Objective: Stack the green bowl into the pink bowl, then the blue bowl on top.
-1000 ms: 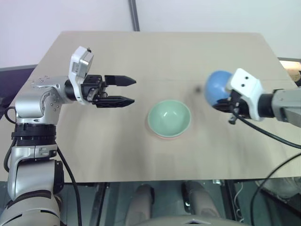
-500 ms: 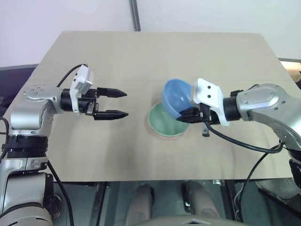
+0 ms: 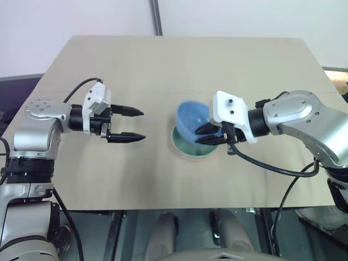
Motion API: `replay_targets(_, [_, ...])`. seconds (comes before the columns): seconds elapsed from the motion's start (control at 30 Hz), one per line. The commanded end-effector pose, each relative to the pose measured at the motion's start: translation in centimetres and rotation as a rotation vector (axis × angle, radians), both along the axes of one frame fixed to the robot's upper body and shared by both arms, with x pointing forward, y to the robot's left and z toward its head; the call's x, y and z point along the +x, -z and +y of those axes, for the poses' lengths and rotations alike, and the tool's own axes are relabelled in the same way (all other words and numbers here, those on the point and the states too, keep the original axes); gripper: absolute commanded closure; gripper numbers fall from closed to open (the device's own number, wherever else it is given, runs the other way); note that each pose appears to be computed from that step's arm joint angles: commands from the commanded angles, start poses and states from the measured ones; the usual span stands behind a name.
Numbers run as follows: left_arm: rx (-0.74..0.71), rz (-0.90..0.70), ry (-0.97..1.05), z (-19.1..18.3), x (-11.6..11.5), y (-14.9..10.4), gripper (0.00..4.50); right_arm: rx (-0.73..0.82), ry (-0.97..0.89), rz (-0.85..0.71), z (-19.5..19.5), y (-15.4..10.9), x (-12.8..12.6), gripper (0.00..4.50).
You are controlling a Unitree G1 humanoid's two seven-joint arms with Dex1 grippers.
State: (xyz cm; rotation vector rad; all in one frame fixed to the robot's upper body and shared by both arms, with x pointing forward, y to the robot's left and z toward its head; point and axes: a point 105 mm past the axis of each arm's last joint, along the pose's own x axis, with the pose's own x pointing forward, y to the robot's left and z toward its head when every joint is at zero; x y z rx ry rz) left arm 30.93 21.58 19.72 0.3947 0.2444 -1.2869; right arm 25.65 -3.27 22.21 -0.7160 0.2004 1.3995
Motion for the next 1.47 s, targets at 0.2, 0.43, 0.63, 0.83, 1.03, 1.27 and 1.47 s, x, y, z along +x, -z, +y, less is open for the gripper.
replay_targets(0.2, [0.008,-0.048,0.02,0.0,0.2,-1.2,0.0,0.042,0.036,-0.007,-0.2,-0.9,0.2,0.19])
replay_targets(0.43, [-0.013,-0.049,0.0,0.2,0.1,-1.3,0.0,0.128,0.178,0.031,-3.8,-2.5,2.9,0.19])
replay_targets(0.63, [-0.063,-0.028,-0.133,0.8,0.1,-1.2,0.0,0.259,0.32,0.065,-9.5,-1.1,5.6,0.19])
replay_targets(0.83, [-0.12,0.002,-0.229,1.5,-1.7,-1.0,0.0,0.322,0.416,0.102,-16.9,-0.1,5.7,0.19])
replay_targets(1.03, [-0.104,-0.01,-0.359,3.0,-4.0,0.3,0.0,0.39,0.424,0.053,-21.1,-0.1,4.6,0.19])
replay_targets(1.27, [-0.068,-0.034,-0.409,4.3,-4.9,0.5,0.0,0.399,0.363,0.073,-21.7,0.5,3.0,0.19])
replay_targets(1.47, [-0.103,-0.052,-0.367,3.5,-5.1,-0.1,0.0,0.4,0.34,0.094,-21.9,0.4,2.4,0.19])
